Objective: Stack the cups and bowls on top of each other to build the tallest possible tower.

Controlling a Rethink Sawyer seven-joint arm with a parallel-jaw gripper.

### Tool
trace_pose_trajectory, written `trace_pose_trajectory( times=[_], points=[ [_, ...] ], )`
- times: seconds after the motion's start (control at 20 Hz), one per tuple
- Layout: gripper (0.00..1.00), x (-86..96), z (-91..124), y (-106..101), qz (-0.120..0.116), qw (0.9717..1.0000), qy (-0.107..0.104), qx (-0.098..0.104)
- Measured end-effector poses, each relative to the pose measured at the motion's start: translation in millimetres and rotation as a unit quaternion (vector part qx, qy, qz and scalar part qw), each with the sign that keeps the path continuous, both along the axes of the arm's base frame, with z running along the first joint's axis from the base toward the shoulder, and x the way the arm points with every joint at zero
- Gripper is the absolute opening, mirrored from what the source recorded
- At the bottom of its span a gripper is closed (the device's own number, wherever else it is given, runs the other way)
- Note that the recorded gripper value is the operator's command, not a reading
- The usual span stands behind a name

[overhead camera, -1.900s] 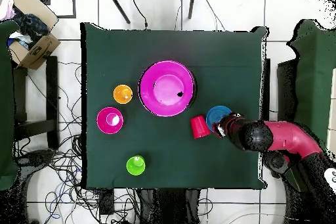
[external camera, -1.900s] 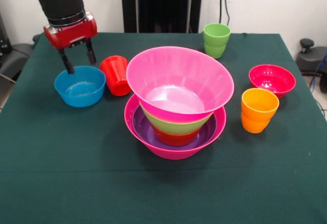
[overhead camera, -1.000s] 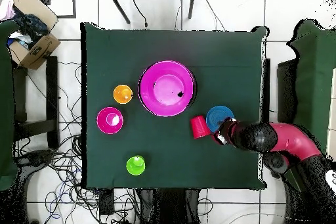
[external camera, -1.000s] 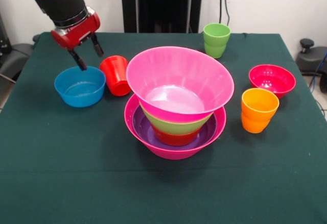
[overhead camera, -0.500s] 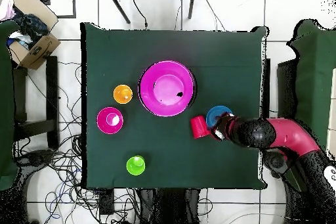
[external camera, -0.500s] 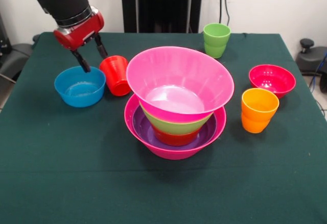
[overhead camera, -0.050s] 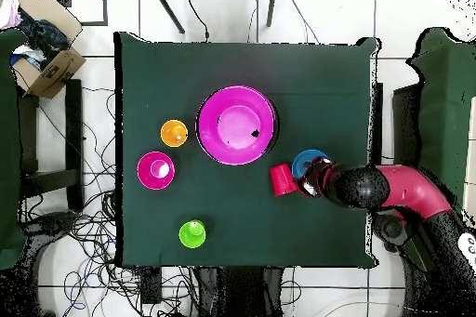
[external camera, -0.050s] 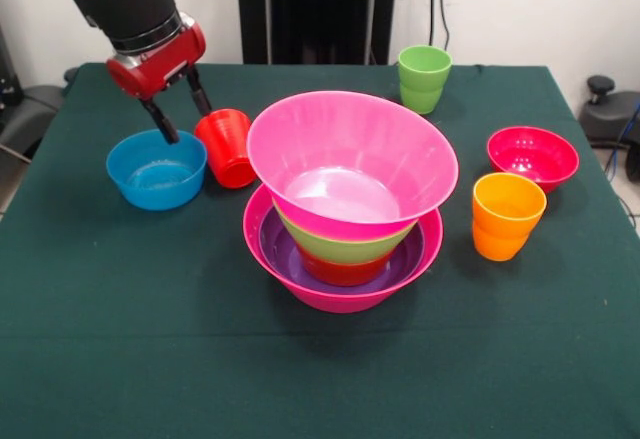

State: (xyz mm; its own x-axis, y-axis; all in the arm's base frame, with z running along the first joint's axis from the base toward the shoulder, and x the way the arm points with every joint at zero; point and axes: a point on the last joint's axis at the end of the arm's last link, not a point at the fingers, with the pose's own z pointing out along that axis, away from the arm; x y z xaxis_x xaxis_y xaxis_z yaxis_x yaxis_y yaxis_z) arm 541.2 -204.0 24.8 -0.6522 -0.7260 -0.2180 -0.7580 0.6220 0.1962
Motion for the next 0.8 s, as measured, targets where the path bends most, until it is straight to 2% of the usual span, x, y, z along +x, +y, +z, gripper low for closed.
trace_pose_trajectory(
  times=[0.2,0.5,0.8],
  points=[
    [1.0,0.8,-4.9,1.6,0.003,1.0,-0.001,0.005],
    [1.0,1.8,-19.2,8.9,0.011,0.9996,-0.002,0.024],
    [1.0,0.1,-33.6,16.9,0.032,0.9988,-0.007,0.038]
  ],
)
